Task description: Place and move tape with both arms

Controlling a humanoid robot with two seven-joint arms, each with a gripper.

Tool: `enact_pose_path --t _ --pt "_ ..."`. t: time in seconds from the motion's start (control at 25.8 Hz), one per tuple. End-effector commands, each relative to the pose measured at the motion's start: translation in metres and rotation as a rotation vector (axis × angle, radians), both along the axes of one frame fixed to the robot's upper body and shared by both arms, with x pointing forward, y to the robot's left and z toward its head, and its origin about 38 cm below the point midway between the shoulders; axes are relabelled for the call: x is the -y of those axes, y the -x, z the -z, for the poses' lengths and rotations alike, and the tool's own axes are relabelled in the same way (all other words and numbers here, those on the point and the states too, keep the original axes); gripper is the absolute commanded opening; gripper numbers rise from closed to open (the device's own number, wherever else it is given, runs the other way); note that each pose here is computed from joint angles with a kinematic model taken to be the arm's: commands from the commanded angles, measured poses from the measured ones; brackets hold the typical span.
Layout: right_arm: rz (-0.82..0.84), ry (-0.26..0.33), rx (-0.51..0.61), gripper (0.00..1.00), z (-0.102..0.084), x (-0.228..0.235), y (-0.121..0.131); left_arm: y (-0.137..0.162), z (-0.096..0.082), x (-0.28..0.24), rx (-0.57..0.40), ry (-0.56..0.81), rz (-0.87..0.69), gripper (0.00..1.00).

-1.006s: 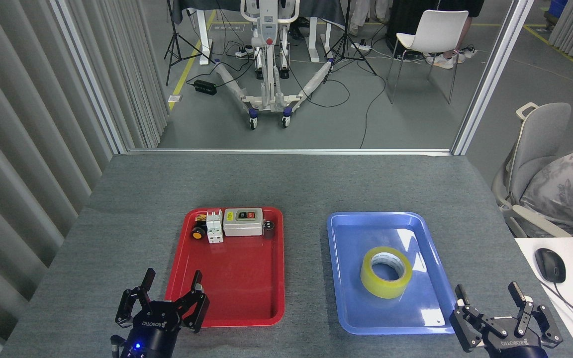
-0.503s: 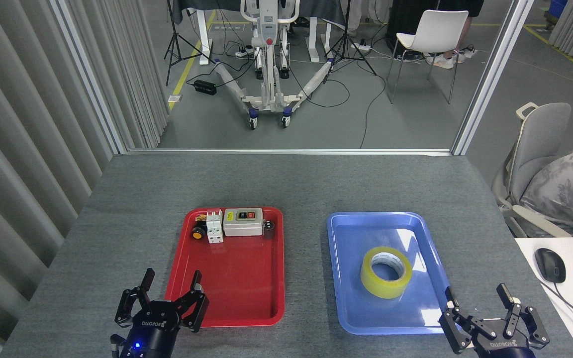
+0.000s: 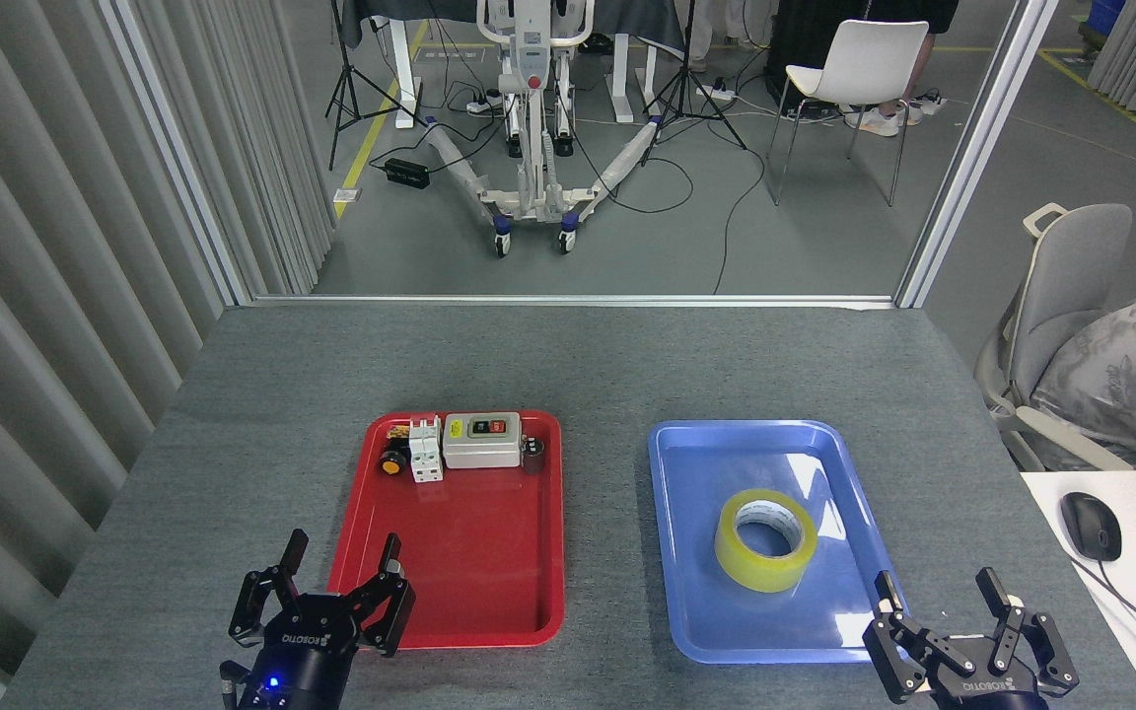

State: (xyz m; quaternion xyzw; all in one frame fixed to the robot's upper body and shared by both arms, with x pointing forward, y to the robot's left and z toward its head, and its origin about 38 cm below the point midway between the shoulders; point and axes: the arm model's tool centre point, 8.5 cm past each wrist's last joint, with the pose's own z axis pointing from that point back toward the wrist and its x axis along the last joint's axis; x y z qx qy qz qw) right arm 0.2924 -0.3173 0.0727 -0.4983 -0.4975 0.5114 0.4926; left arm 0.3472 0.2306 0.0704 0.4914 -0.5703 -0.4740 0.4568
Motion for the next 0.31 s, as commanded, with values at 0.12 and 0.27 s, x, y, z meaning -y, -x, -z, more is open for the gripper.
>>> enact_pose_path --t 0.12,0.27 --pt "0.001 0.0 -0.002 1.0 0.0004 0.0003 0.0003 -0.0007 -0.0004 -0.0011 0.001 -0.005 0.002 0.99" --pt "-0.001 0.0 -0.001 1.0 0.0001 -0.0002 -0.0002 -0.0063 -0.0048 -0.0017 0.013 -0.01 0.003 0.99"
